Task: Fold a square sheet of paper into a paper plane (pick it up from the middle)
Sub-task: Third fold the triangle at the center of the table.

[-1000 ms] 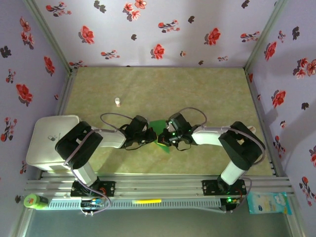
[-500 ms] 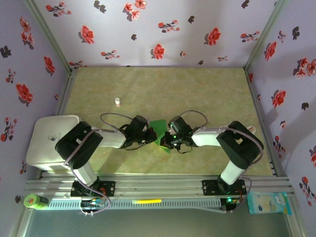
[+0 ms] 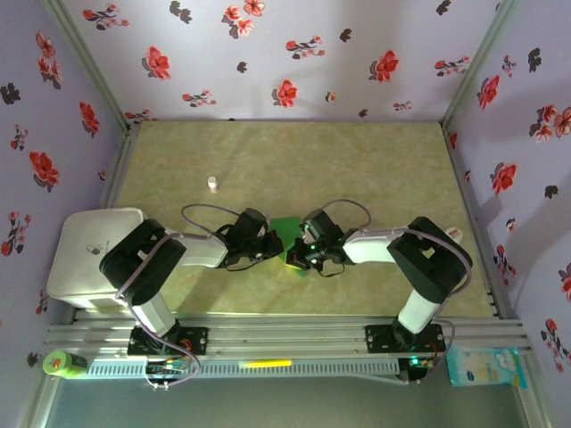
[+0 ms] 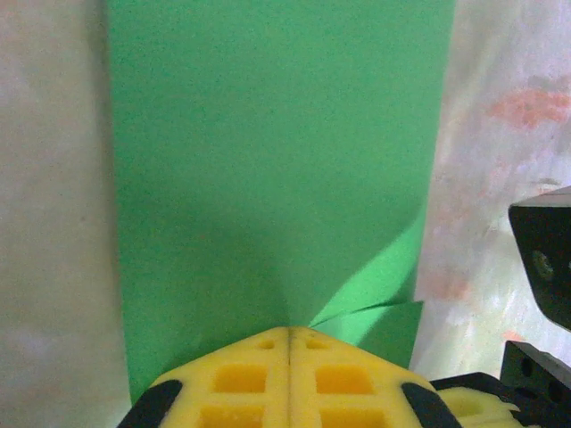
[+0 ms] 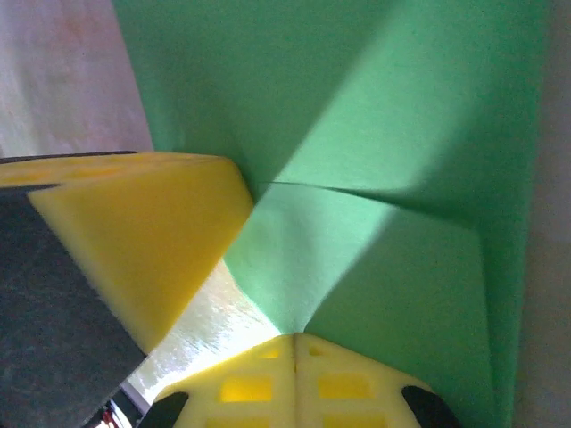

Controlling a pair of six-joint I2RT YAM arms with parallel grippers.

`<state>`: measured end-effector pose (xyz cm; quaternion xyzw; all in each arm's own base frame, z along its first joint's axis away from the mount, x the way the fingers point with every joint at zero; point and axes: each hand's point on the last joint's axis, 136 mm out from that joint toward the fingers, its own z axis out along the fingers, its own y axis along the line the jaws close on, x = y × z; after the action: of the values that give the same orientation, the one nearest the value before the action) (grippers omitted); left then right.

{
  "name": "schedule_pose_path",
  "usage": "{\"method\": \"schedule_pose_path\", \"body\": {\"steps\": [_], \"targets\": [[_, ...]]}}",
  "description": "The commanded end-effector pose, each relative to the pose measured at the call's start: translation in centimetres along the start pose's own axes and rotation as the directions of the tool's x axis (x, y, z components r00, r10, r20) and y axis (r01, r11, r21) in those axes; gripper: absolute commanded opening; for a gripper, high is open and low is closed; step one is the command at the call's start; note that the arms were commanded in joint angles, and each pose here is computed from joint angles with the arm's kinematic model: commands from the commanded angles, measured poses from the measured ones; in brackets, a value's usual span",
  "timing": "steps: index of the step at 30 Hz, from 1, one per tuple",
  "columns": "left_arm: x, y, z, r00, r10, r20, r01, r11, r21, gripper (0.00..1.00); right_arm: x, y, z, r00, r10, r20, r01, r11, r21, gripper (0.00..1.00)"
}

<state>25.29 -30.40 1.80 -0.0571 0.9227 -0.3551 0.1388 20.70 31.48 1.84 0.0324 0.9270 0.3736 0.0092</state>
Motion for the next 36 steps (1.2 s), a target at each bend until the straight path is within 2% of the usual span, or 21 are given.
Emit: {"method": "schedule_pose_path", "body": {"steps": [1,12,17,26,33,36], "targets": [[1.7,3.8,0.1,0.998,-0.038,-0.047,0.032,0.992,-0.124,0.00,-0.5,1.5,0.4,1.000,-0.020,0.016,0.020,1.000,-0.020,0.00],[1.6,3.8,-0.1,0.998,-0.037,-0.045,0.031,0.992,-0.125,0.00,1.0,-2.2,-0.4,1.000,-0.004,0.017,0.002,0.996,0.087,0.00],[1.0,4.0,-0.6,0.999,-0.043,-0.005,0.041,0.990,-0.138,0.00,2.2,-3.2,-1.0,0.999,0.031,0.026,-0.033,0.998,0.047,0.00],[1.1,4.4,-1.0,0.998,-0.059,0.013,0.061,0.988,-0.140,0.00,4.6,-7.0,-3.6,0.996,0.070,0.054,-0.074,0.994,0.084,0.00],[1.0,4.2,-0.6,0.998,-0.063,0.011,0.064,0.990,-0.125,0.00,2.9,-2.9,-6.4,0.992,-0.020,0.125,0.018,1.000,0.012,0.00],[0.9,4.2,-0.4,0.998,-0.057,0.005,0.057,0.989,-0.133,0.00,1.5,-1.6,-6.3,0.991,-0.045,0.130,0.044,0.999,0.010,0.00]]}}
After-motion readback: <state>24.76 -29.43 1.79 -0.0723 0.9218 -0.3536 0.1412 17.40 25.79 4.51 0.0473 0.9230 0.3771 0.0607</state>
